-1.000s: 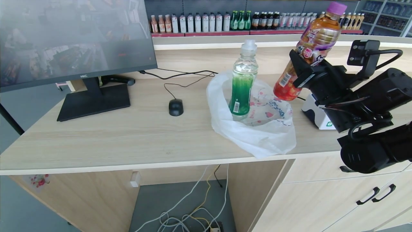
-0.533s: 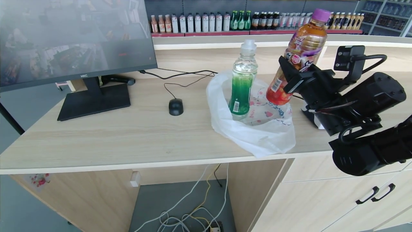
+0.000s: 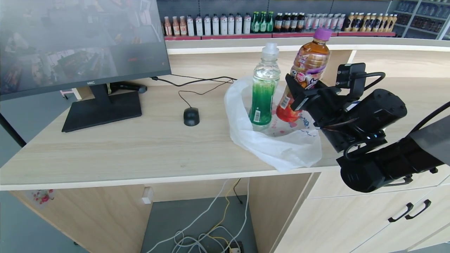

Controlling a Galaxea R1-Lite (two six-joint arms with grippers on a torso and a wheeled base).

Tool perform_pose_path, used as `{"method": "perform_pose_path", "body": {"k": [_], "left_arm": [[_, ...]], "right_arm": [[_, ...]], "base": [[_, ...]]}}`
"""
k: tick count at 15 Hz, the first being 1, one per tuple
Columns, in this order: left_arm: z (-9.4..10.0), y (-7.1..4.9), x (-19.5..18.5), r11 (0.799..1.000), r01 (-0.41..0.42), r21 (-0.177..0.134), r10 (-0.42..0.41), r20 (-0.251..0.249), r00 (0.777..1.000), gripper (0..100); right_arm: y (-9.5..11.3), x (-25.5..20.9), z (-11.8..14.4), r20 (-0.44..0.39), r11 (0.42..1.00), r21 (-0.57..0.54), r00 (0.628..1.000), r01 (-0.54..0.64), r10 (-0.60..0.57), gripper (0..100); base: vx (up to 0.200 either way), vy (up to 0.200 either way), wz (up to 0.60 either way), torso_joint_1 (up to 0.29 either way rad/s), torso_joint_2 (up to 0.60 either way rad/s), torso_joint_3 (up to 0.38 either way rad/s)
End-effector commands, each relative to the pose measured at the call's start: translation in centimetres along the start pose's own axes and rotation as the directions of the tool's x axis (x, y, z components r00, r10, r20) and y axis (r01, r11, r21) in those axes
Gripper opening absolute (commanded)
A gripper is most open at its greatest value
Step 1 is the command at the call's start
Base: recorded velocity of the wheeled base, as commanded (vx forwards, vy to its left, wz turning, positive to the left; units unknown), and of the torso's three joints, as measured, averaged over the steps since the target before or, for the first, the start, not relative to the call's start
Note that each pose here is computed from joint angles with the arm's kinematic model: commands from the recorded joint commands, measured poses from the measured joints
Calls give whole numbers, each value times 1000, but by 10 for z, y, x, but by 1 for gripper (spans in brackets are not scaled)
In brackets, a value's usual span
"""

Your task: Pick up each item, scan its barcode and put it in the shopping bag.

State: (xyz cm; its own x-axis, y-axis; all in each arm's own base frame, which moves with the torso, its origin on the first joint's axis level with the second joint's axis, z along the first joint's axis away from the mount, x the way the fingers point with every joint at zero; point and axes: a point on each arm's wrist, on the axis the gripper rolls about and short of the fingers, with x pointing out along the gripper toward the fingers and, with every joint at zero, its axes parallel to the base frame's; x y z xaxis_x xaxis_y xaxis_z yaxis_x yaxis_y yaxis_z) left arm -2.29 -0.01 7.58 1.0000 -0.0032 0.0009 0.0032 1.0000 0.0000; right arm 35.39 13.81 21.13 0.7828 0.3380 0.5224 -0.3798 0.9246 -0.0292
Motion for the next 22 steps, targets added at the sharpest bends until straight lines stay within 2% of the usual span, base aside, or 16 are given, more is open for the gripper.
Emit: {"method": "perform_pose_path", "body": {"k": [1,8,11,22], "left_arm": [[0,0,0,1000,0,-2,0,1,1000,100],[0,0,0,1000,0,-2,0,1,1000,100],[0,0,0,1000,0,0,0,-1,1000,100],[0,0,0,1000,0,0,0,1,1000,100]], "right_arm": [[1,0,-7,-13,1000,0,1000,-4,4,0],[-9,-1,-12,-26,998,-60,1000,6,-7,0],[-19,-2,-16,-38,993,-116,999,-38,34,0],[-28,-2,-43,-88,992,-118,996,-36,26,0]], "base": [[0,0,0,0,0,0],[0,0,0,0,0,0],[0,0,0,0,0,0],[0,0,0,0,0,0]]}}
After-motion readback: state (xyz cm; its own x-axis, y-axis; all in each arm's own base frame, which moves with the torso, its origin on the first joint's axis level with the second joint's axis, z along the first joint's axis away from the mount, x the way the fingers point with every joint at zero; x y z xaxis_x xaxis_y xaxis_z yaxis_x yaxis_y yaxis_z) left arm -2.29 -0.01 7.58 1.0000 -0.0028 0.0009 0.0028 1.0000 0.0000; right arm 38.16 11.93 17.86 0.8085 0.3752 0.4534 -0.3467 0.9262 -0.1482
